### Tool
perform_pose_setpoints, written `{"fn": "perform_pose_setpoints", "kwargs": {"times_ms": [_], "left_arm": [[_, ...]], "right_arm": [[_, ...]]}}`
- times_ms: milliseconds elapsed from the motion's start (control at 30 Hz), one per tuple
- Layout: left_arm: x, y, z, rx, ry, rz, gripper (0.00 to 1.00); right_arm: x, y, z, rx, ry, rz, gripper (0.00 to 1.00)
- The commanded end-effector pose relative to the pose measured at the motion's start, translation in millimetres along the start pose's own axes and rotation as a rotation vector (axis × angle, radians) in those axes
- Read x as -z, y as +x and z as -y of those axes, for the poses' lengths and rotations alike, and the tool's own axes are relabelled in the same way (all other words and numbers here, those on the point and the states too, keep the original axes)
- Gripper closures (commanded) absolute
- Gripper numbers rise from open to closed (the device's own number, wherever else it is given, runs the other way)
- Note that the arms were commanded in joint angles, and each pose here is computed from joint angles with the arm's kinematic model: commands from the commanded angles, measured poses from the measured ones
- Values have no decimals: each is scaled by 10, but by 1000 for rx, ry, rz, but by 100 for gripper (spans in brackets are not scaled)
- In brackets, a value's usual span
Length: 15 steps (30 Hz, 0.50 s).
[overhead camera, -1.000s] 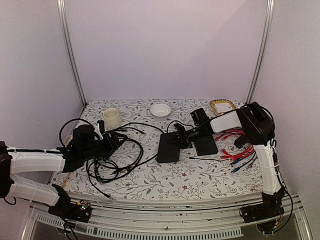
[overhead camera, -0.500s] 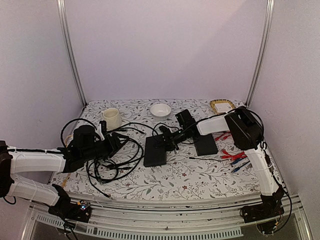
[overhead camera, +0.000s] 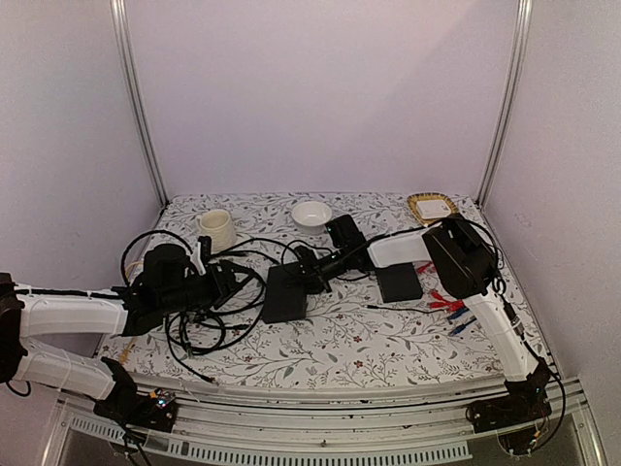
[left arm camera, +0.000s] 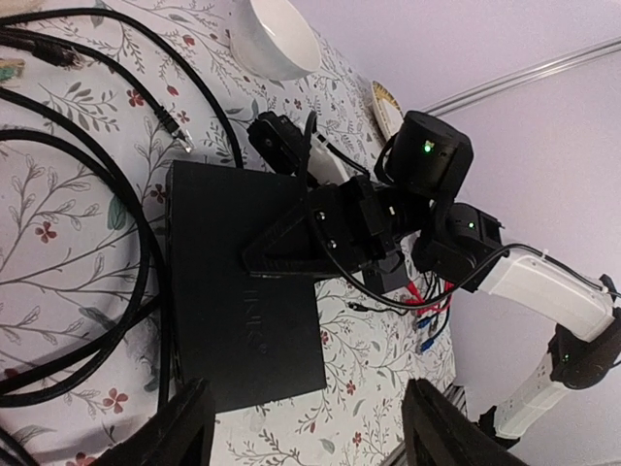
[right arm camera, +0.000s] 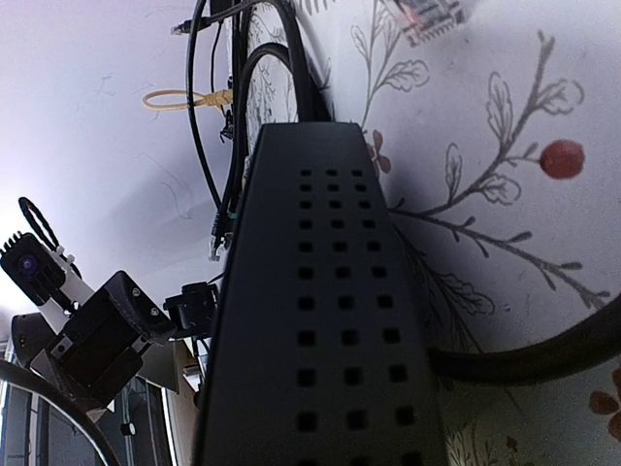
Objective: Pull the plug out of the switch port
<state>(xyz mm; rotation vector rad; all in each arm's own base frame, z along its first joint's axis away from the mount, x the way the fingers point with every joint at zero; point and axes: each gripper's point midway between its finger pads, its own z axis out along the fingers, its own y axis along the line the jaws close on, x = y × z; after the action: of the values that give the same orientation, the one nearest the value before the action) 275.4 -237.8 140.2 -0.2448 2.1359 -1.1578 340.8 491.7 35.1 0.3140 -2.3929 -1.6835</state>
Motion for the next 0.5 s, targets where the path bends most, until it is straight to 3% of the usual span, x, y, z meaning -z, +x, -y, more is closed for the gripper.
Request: {"fn": "perform_pose_setpoints", "kwargs": {"times_ms": [0,467], "left_arm": [[-5,54,44,-30,14,-23,32],[45,-44,-33,21,26,9,30]], "right_arm": [[-133,21,809,-185,190,75,89],[-22,20,743,-152,248,99,51]]}}
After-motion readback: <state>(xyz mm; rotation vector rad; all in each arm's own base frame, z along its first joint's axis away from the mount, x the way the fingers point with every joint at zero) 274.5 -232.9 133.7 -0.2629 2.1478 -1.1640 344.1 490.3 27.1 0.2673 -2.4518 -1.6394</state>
